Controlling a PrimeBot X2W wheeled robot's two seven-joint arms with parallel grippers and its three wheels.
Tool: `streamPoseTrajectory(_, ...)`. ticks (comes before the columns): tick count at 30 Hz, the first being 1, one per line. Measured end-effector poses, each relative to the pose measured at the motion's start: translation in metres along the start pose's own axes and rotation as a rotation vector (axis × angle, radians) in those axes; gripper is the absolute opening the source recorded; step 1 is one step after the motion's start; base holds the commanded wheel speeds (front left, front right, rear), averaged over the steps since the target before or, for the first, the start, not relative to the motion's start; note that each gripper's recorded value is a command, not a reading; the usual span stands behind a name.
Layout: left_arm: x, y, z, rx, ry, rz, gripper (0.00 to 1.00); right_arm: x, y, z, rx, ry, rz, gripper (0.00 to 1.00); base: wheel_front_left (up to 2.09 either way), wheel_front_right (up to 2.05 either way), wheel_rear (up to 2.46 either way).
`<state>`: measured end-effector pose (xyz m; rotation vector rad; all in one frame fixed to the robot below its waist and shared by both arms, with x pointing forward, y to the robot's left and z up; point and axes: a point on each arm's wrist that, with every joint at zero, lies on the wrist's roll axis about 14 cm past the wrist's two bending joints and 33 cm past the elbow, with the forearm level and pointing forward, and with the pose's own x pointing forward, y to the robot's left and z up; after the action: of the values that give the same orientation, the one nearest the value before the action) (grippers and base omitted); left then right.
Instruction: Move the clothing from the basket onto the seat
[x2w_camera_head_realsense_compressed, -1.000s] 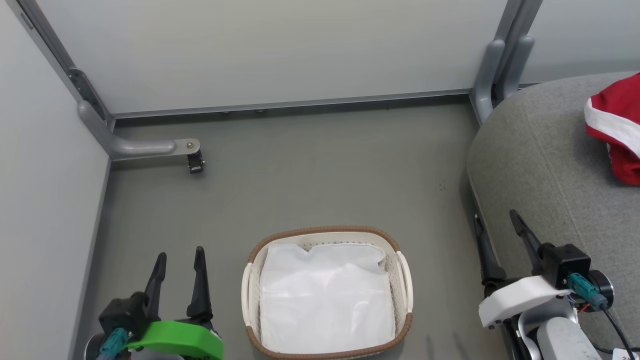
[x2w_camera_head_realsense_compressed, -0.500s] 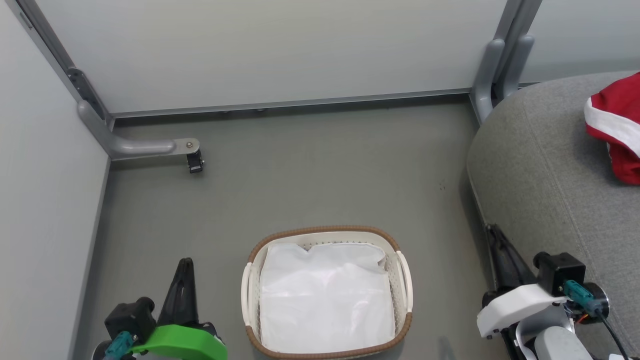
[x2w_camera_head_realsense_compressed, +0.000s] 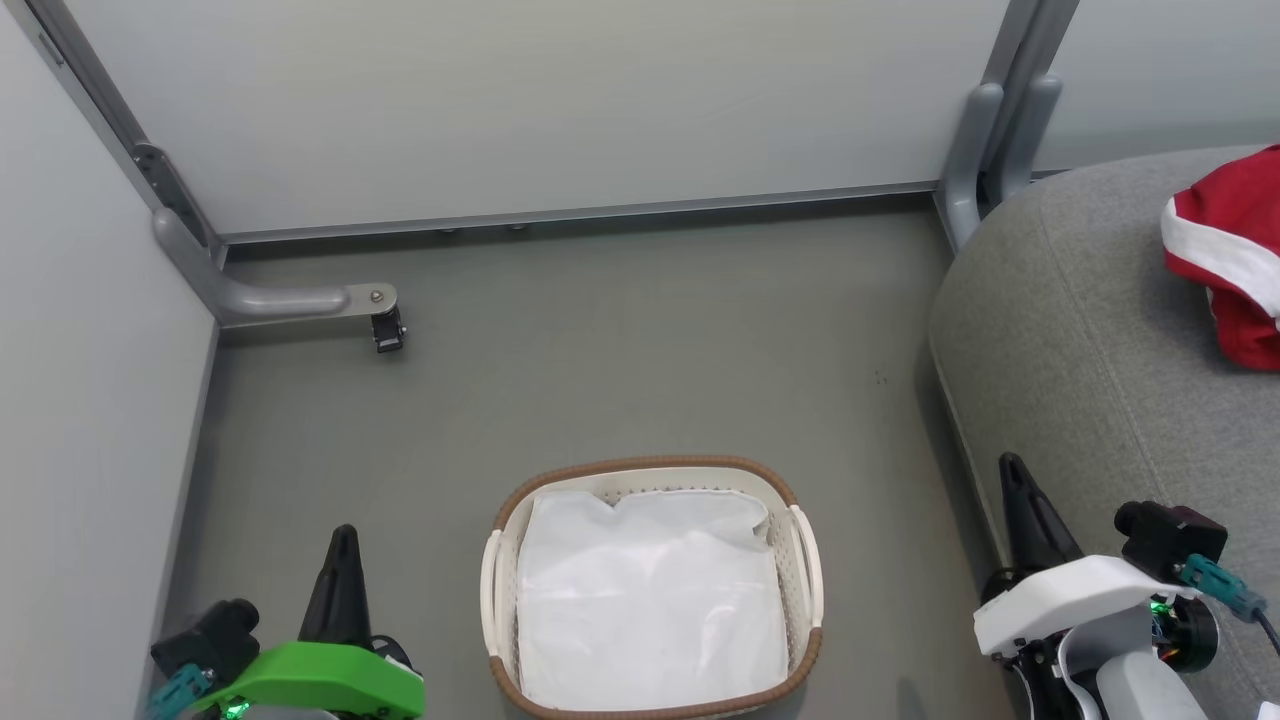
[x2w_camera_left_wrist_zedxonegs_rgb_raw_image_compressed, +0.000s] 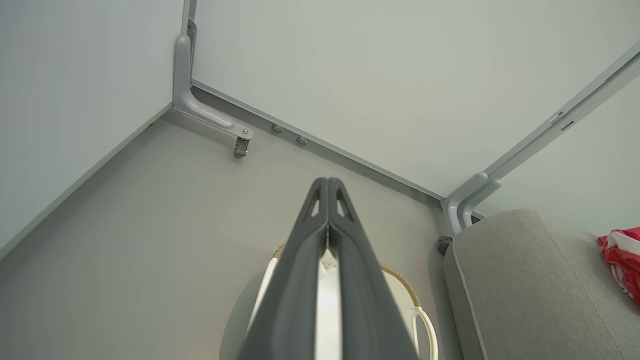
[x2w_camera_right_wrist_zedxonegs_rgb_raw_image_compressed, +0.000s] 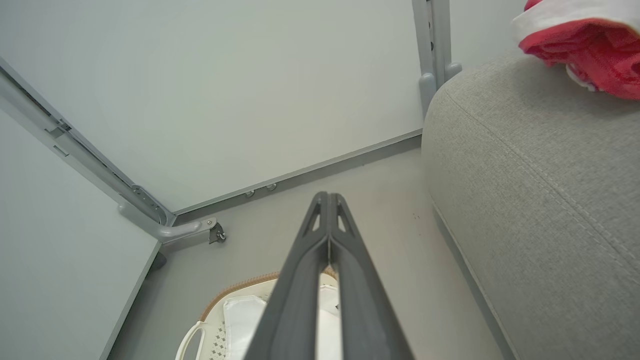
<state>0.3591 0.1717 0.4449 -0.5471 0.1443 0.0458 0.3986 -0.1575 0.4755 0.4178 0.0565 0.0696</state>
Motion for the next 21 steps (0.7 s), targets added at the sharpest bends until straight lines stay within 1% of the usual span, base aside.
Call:
streamPoseTrajectory(4, 0.001, 0.004, 0.002, -0.078, 0.003, 0.017, 0.00, 0.000, -0.004, 0.003, 0.084, -0.003, -0.021, 0.00, 0.00, 0.00, 0.00)
streamPoseTrajectory(21, 0.005, 0.008, 0.011, -0.296, 0.001, 0.034, 0.00, -0.002, -0.013, 0.008, 0.334, -0.007, -0.062, 0.00, 0.00, 0.00, 0.00)
